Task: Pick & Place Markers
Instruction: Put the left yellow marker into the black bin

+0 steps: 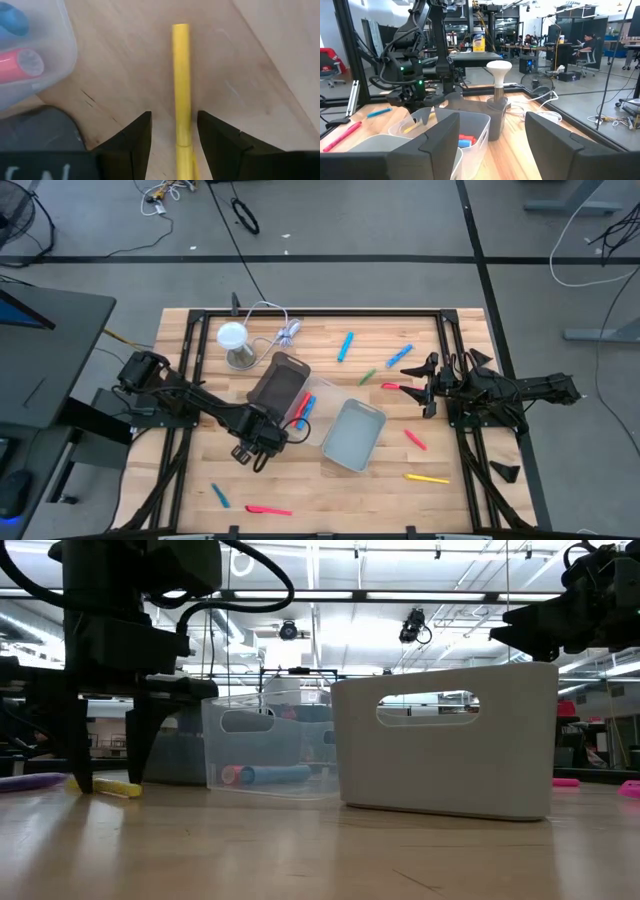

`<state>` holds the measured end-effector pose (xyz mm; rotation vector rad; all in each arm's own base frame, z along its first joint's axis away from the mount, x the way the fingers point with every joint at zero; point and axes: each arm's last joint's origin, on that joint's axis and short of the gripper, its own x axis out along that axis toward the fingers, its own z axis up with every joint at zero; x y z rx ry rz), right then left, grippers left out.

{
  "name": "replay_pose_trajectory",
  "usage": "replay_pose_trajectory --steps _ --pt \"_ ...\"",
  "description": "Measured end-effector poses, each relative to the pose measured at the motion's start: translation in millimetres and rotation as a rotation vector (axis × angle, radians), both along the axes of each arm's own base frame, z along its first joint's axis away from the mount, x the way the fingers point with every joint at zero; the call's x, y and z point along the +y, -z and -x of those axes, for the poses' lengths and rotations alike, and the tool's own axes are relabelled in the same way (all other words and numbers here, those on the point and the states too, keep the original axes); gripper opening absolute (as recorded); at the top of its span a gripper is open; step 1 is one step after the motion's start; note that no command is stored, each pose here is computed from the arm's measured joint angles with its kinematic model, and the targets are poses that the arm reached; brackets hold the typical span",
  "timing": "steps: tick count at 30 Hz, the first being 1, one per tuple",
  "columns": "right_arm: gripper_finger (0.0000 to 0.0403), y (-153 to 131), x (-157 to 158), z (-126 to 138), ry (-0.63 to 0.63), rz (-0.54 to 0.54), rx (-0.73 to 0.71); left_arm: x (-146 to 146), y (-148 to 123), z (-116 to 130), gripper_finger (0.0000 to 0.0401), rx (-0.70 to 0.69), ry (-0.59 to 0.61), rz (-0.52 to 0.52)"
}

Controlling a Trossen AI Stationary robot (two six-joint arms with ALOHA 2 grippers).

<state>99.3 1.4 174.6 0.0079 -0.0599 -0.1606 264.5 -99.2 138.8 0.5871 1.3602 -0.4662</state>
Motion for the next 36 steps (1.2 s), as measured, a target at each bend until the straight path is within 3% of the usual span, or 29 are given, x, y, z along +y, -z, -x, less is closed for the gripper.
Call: replay_pose_trajectory --steps 6,15,36 --pt "0.0229 0 0 0 0.0 0.0 0.0 -9 0 5 0.0165 0.005 0.028 -0.001" --pt "0.0229 0 0 0 0.001 0.0 0.0 -22 0 12 0.0165 0.069 0.005 0.123" --pt "0.0229 0 0 0 0.0 0.0 0.0 -20 -3 14 0.0165 0.061 -0.025 0.104"
